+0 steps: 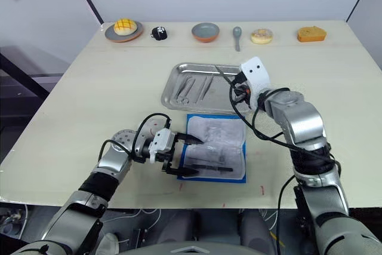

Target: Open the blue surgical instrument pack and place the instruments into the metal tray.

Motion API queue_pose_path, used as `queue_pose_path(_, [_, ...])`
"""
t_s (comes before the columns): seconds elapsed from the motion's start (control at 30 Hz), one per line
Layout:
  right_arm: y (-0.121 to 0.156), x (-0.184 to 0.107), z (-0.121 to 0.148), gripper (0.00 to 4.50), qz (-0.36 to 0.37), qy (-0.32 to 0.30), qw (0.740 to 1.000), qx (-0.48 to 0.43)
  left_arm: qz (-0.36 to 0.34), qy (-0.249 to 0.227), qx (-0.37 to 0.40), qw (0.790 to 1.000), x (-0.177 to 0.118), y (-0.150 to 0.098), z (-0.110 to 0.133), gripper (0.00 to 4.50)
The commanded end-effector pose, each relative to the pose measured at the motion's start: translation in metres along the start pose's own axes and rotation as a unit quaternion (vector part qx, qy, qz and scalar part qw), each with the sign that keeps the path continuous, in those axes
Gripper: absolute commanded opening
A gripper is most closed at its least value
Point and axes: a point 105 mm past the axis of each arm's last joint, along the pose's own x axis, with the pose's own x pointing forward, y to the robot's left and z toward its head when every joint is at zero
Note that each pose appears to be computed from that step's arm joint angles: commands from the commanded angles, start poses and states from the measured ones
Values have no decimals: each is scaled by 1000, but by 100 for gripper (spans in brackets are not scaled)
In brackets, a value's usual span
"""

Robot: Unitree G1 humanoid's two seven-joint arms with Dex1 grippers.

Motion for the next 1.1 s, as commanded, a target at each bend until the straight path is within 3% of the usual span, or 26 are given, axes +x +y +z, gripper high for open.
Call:
queue_pose_path(0.03, [3, 17, 15, 4, -22, -20, 1000, 5, -16, 38, -64, 997, 10, -20, -30, 450])
queue_pose_path(0.5, [28, 64, -8, 4, -33, 41, 989, 142, -5, 41, -64, 997, 7, -16, -30, 450])
queue_pose_path(0.97, [31, 76, -17, 4, -46, 58, 984, 161, -7, 38, -68, 997, 9, -20, -30, 450])
queue_pose_path(1.1, [34, 75, -13, 157, -34, 49, 987, 152, -7, 38, -68, 997, 9, -20, -30, 450])
